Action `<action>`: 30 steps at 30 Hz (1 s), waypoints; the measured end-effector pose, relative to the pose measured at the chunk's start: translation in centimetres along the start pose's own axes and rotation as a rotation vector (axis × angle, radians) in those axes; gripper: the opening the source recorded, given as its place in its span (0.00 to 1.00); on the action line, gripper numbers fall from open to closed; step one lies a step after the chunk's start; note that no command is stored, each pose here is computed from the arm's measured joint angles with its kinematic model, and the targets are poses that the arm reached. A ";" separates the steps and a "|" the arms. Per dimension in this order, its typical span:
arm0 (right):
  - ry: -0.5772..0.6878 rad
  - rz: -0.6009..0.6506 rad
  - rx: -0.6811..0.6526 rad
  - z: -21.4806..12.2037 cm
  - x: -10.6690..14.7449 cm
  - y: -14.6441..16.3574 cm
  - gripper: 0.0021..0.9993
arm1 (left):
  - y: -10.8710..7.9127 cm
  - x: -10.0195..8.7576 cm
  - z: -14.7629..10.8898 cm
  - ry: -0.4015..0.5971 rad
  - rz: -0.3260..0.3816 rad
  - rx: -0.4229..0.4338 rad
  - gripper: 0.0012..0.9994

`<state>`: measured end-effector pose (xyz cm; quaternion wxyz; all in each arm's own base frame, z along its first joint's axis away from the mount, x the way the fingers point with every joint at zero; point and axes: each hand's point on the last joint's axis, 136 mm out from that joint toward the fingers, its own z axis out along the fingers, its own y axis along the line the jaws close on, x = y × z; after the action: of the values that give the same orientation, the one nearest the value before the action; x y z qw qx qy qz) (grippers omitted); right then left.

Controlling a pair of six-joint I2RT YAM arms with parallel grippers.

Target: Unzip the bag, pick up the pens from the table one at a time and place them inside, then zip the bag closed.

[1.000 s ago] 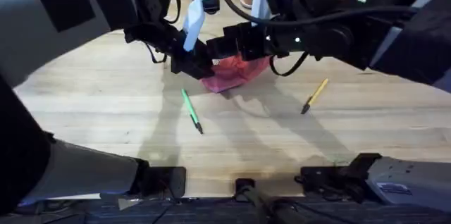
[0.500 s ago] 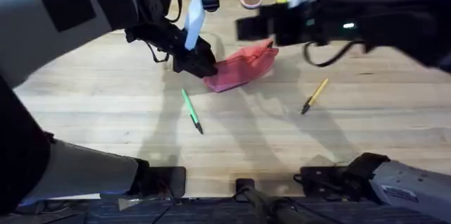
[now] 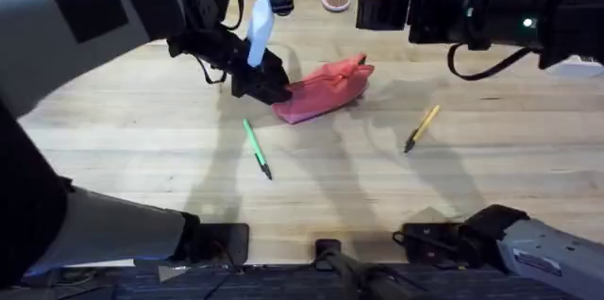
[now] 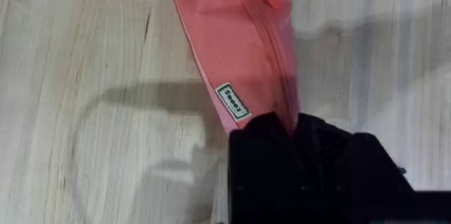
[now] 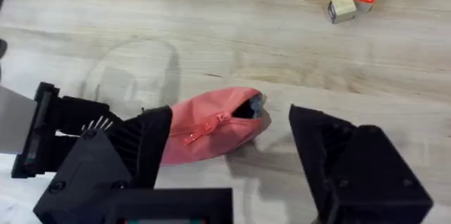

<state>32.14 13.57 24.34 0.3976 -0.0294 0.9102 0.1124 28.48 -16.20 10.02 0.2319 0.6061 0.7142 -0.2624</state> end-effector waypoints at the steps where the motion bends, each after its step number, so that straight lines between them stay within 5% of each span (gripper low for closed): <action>1: 0.015 0.007 -0.006 0.0 0.3 0.1 1.00 | 0.0 0.0 0.0 0.000 0.000 0.000 0.04; 14: 0.175 0.316 -0.053 -0.4 3.9 1.6 1.00 | 0.0 0.0 0.0 0.000 0.000 0.000 0.04; 30: 0.277 0.325 -0.091 1.1 6.1 4.4 1.00 | -0.1 0.0 0.0 0.000 -0.002 0.002 0.04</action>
<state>28.09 18.30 19.96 0.2435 0.0845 0.9429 0.2108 28.42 -16.20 10.03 0.2308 0.6058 0.7144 -0.2633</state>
